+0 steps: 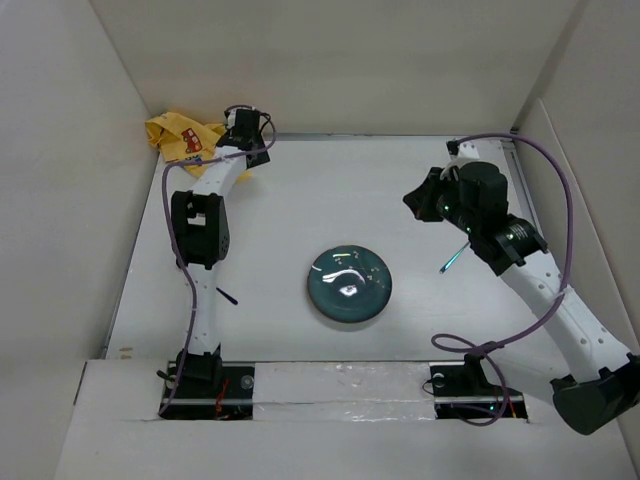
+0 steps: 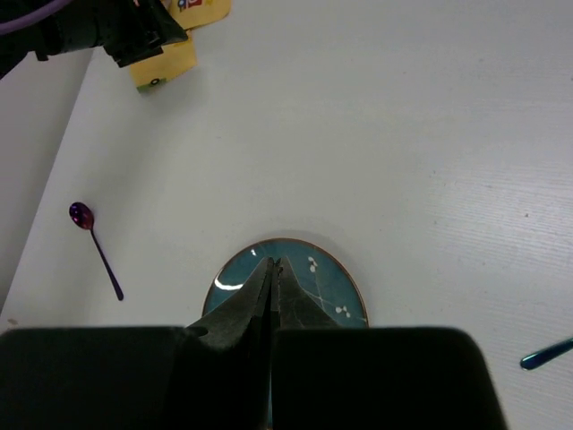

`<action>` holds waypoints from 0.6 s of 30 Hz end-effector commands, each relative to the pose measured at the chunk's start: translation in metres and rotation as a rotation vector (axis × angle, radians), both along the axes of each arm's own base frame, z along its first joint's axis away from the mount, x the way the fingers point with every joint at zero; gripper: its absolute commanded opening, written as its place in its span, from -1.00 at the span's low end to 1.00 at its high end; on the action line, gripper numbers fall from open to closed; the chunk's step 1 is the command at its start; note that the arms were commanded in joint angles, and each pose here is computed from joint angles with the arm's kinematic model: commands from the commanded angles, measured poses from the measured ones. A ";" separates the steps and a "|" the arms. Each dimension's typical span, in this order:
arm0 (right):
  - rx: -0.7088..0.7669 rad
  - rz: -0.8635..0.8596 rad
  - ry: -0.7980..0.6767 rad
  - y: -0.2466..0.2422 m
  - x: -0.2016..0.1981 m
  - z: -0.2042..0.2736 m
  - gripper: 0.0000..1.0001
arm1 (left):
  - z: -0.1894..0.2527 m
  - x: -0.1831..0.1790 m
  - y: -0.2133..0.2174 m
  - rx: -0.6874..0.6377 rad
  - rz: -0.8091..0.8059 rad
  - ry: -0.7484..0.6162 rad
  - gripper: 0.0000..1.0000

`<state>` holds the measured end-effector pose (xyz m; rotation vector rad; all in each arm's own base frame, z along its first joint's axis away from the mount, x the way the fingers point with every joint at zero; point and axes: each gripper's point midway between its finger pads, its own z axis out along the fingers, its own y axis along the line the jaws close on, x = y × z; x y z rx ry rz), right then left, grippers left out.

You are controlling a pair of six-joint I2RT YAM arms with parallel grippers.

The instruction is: Set the dinner table for one person

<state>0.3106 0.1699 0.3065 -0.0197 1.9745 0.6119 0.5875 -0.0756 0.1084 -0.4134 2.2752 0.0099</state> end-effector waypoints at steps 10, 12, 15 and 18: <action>-0.006 0.065 0.022 0.022 0.026 -0.006 -0.91 | -0.036 0.048 0.027 0.191 -0.025 0.016 0.13; -0.015 0.074 0.024 0.026 0.027 -0.006 -0.90 | -0.033 0.048 0.027 0.189 -0.030 0.009 0.12; -0.026 0.057 0.012 0.024 0.032 -0.002 -0.90 | -0.041 0.041 0.023 0.164 -0.039 0.041 0.12; -0.031 0.034 -0.001 0.021 0.035 0.002 -0.90 | -0.064 0.023 0.021 0.151 -0.056 0.140 0.10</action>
